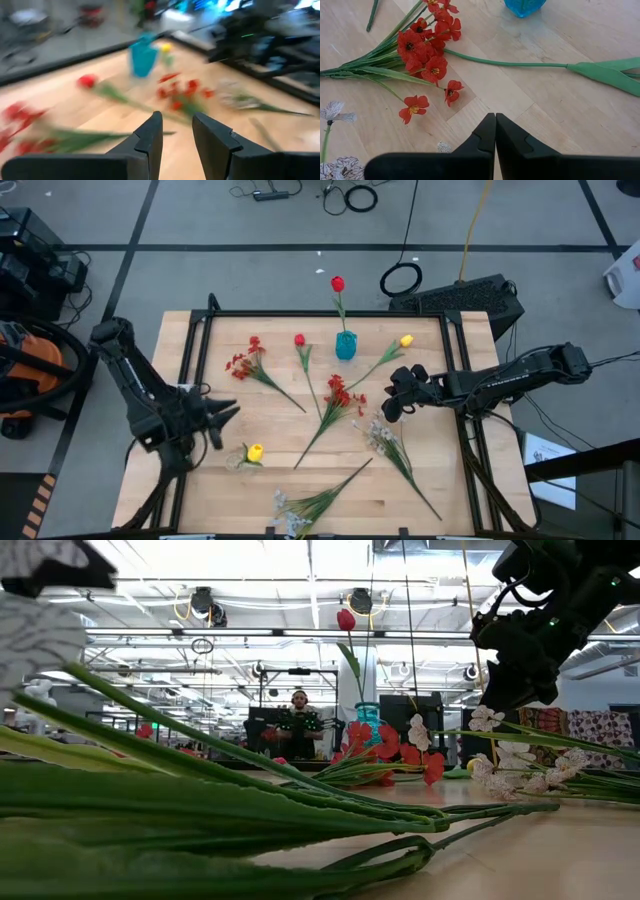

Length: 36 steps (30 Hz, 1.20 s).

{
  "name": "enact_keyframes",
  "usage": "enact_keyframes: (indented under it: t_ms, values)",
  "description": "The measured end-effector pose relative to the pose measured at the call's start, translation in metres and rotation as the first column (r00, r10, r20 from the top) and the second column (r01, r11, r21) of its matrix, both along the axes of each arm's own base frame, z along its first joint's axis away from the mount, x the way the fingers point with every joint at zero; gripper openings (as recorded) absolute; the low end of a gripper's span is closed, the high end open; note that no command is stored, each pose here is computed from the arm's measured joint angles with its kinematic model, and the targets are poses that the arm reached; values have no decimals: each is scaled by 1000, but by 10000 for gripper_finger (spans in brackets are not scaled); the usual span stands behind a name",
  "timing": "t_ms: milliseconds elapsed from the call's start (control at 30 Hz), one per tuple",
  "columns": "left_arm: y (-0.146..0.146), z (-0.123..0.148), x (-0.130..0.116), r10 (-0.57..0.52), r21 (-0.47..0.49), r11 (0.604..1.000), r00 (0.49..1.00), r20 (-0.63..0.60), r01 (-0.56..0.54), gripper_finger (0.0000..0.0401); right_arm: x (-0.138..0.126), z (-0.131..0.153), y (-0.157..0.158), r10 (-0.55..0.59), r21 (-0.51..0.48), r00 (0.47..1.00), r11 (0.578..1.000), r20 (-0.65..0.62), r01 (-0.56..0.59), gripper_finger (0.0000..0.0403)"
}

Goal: Sort flowers into vase by color
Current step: Put the bottom orange flowers into the blue vase

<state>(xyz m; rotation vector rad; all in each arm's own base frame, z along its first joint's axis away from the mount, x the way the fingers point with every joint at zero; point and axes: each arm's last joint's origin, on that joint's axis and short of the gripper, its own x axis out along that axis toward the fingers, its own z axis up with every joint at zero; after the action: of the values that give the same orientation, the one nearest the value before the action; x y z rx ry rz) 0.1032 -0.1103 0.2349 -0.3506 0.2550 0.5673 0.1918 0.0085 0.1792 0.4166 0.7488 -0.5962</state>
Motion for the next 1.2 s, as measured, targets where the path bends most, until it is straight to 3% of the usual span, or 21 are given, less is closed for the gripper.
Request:
enact_keyframes:
  t_ms: [233,467,667,967,1200]
  values:
    - [25,-7,13,188,-100,972,957,-223,-214,111,3,2,0,33,-23,999,999,26,-33,4]
    - [44,-8,24,270,-22,956,906,-326,-293,111,13,12,-1,107,-93,987,991,122,-96,4]
    - [59,-9,26,309,61,947,840,-447,-316,111,16,15,-9,74,-110,985,992,159,-57,4]
    - [73,-9,28,396,82,910,793,-463,-407,111,20,10,-29,-75,-140,985,985,158,97,4]
    - [68,-11,35,352,-24,912,812,-465,-409,111,25,11,-32,-108,-105,970,985,218,134,4]
